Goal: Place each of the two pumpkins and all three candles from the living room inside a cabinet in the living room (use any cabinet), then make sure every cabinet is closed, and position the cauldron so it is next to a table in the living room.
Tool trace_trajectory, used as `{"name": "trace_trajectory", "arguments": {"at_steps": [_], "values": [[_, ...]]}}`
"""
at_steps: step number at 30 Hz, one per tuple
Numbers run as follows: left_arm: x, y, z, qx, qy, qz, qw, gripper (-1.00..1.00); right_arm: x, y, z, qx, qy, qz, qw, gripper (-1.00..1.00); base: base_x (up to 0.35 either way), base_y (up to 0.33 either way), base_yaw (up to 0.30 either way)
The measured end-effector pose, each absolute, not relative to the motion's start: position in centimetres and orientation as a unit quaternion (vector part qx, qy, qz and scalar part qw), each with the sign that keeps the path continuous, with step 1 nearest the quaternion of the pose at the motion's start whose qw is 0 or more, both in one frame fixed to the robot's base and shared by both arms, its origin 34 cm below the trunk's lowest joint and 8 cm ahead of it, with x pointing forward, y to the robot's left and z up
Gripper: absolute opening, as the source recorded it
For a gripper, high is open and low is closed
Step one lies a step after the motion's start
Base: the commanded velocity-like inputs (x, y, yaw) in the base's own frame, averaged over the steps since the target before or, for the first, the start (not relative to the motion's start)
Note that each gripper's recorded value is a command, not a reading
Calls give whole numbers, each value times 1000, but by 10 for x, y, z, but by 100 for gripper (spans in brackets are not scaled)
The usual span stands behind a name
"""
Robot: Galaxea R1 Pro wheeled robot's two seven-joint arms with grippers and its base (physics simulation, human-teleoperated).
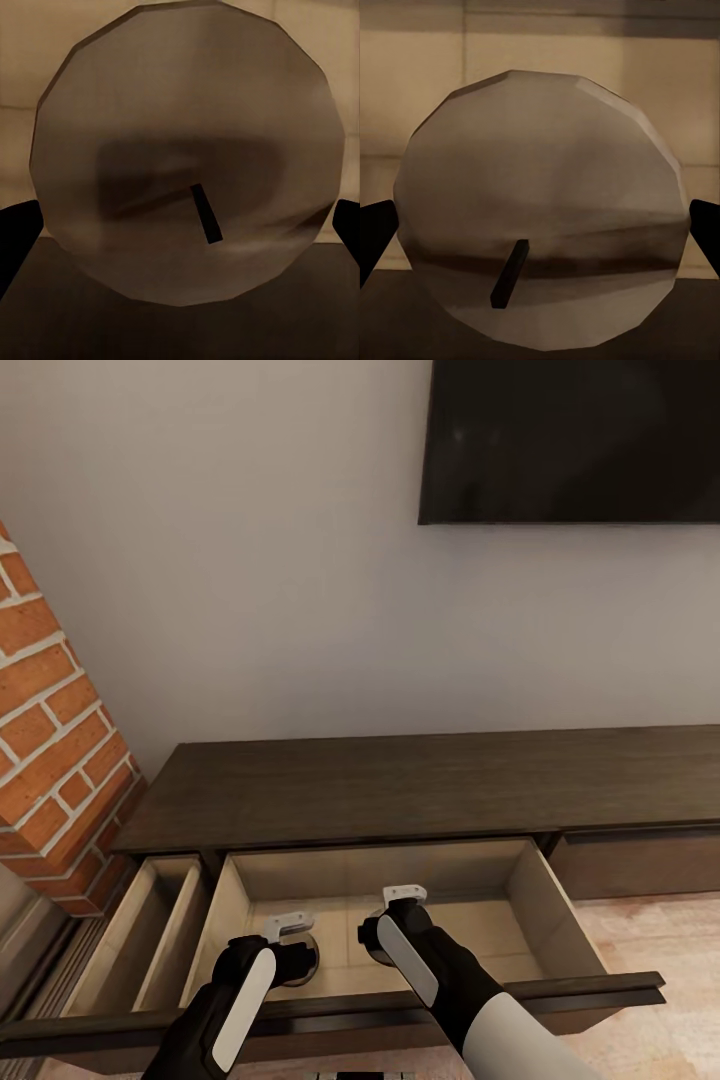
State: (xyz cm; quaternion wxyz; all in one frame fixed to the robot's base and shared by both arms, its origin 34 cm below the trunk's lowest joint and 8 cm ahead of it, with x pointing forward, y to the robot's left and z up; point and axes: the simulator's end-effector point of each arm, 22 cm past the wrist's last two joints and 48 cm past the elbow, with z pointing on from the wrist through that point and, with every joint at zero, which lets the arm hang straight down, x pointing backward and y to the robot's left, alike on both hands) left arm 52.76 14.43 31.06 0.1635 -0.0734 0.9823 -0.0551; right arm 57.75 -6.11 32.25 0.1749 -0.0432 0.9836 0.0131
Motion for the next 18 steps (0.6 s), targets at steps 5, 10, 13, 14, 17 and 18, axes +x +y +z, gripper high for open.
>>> {"name": "trace_trajectory", "arguments": {"at_steps": [5, 10, 13, 14, 17, 18], "values": [[528, 144, 311, -73, 982, -55, 163, -100, 577, -61, 323, -43, 984, 13, 175, -100, 0, 0, 0], [527, 144, 311, -73, 982, -55, 163, -100, 577, -61, 323, -43, 984, 13, 175, 100, 0, 0, 0], [527, 144, 311, -73, 982, -55, 163, -100, 577, -61, 323, -43, 984, 13, 175, 100, 0, 0, 0], [527, 144, 311, -73, 982, -55, 163, -100, 577, -61, 323, -43, 984, 13, 175, 100, 0, 0, 0], [527, 145, 310, -73, 982, -55, 163, -100, 577, -61, 323, -44, 984, 13, 175, 100, 0, 0, 0], [527, 144, 310, -73, 982, -55, 163, -100, 577, -61, 323, -44, 983, 13, 175, 100, 0, 0, 0]]}}
